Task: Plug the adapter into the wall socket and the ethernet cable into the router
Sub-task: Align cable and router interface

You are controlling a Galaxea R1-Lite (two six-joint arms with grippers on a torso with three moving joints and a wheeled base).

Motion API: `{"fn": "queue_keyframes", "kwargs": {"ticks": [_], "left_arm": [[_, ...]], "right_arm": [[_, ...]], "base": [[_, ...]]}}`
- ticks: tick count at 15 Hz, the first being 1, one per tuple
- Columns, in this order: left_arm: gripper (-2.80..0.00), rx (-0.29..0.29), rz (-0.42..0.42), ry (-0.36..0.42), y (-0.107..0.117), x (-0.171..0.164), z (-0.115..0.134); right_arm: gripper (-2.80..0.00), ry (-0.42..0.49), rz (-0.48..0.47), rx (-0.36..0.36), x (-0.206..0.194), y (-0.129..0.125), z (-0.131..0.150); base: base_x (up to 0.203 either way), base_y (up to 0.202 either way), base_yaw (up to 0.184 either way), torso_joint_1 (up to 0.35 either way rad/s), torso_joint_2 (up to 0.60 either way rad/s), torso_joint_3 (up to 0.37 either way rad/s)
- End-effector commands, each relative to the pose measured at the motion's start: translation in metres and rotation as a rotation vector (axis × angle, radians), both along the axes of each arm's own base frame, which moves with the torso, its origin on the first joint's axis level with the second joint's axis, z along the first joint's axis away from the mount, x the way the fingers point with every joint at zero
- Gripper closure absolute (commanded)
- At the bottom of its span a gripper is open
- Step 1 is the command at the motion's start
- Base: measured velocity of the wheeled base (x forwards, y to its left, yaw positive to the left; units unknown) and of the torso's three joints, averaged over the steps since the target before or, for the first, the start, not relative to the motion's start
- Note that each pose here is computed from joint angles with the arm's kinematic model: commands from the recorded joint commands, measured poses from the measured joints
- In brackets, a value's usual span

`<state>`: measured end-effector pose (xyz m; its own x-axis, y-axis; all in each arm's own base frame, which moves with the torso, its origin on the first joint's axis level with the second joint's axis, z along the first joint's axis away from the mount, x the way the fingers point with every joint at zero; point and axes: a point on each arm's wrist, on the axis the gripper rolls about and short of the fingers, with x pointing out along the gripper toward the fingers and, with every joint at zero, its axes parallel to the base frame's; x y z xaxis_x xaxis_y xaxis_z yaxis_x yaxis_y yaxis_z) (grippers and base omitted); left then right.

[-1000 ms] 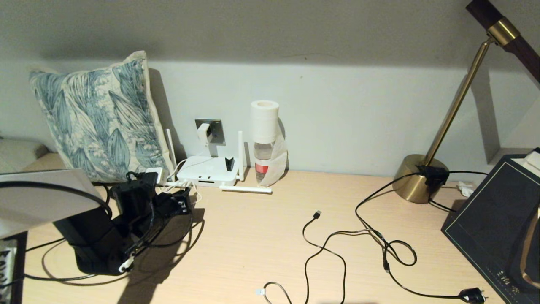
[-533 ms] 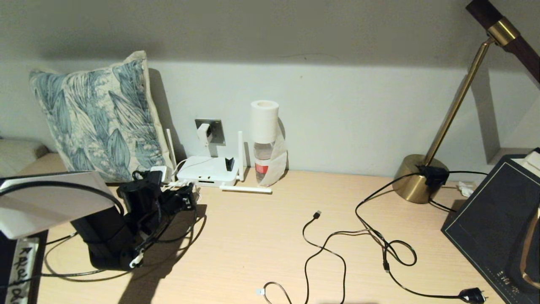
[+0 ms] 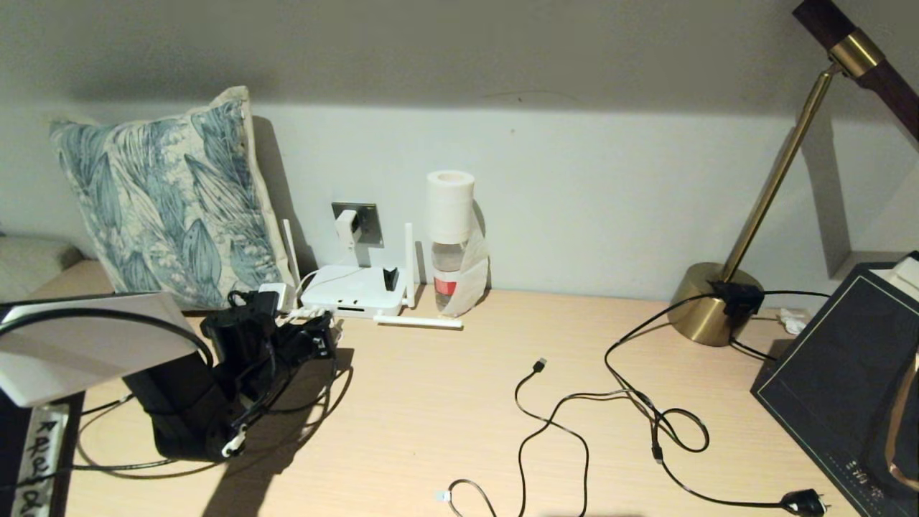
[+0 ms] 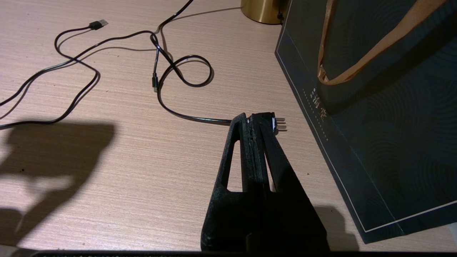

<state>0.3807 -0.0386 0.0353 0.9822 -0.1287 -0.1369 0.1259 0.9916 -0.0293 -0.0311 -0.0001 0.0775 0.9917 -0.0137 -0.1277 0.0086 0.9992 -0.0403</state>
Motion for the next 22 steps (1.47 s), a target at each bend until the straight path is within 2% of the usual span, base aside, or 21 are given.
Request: {"fn": "queue_keyframes", "kwargs": {"ticks": [1,7,22], "left_arm": [[0.00,0.000,0.001,-0.024,0.001,-0.003,0.000],[0.00,-0.003,-0.008,-0.045,-0.001,-0.014,0.001],[0.00,-0.010,-0.037,-0.047,0.001,-0.002,-0.010]], "right_arm": [[0.00,0.002,0.000,0.000,0.000,0.000,0.000],[0.00,0.002,-0.001,0.000,0.000,0.000,0.000],[0.00,0.004,0.000,-0.001,0.000,0.000,0.000]], "base": [[0.000,0.000,0.000,0.000,0.00,0.000],[0.000,0.000,0.000,0.000,0.00,0.000],[0.000,0.000,0.000,0.000,0.00,0.000]]}}
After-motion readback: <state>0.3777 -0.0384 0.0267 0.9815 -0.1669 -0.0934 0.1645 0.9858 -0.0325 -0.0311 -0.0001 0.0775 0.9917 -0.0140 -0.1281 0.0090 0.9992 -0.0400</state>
